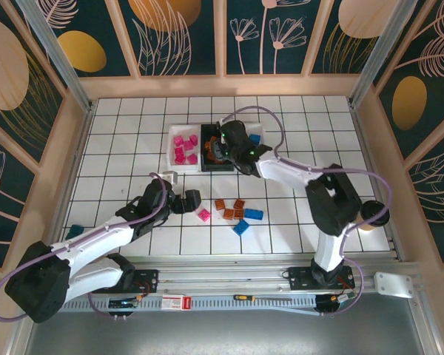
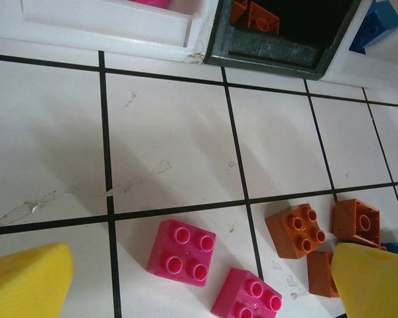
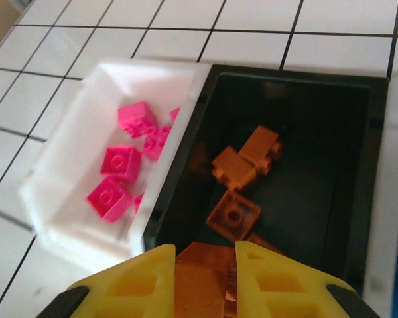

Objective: Sort the legos into containers by color
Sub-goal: Place the lego in the container, then pick up the lego from the middle-left of the table.

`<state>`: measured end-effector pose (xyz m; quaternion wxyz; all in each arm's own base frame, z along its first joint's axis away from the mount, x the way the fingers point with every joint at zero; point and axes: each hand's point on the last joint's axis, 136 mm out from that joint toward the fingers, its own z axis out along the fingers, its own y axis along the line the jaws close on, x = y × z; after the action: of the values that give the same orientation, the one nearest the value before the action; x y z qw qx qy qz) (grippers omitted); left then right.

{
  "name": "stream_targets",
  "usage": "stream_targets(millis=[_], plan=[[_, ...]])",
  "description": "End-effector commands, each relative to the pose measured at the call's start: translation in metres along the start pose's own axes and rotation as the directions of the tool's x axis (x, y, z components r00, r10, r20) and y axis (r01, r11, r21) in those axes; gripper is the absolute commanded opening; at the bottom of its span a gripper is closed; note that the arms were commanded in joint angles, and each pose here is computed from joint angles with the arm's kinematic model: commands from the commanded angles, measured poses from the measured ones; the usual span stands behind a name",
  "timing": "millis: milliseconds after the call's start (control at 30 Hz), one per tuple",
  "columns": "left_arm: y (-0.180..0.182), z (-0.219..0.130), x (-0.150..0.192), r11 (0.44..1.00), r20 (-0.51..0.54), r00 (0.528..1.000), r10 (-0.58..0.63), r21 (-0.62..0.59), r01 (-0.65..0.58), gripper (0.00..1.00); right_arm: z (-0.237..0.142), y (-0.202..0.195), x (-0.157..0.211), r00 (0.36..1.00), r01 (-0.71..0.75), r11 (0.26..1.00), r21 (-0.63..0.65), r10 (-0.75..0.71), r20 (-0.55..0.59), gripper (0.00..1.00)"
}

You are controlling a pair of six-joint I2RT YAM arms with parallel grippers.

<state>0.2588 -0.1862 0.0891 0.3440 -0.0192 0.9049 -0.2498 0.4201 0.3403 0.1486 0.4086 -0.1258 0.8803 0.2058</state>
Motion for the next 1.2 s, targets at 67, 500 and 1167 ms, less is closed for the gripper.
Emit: stream_targets(millis=[67,500,1167], plan=[[-0.013,0.0,-0.006,0.999,-0.005,1.0,0.017,0.034,-0.017,0.99,0.033,-0.005,-0.015,0.999,-0.035,0.998,-0.043,0.036,0.007,0.25],[-0.074,0.007,0.007,0.961,-0.069,0.961,0.266,0.1,-0.259,0.97,-0.03,-0.029,-0.031,0.977,-0.149,0.984,-0.093,0.161,0.141,0.61],[-0.137,0.065,0.141,0.765,-0.339,0.696,0.633,0.137,-0.629,0.67,-0.127,-0.091,0.022,0.947,-0.255,0.967,-0.016,0.253,0.198,0.61]])
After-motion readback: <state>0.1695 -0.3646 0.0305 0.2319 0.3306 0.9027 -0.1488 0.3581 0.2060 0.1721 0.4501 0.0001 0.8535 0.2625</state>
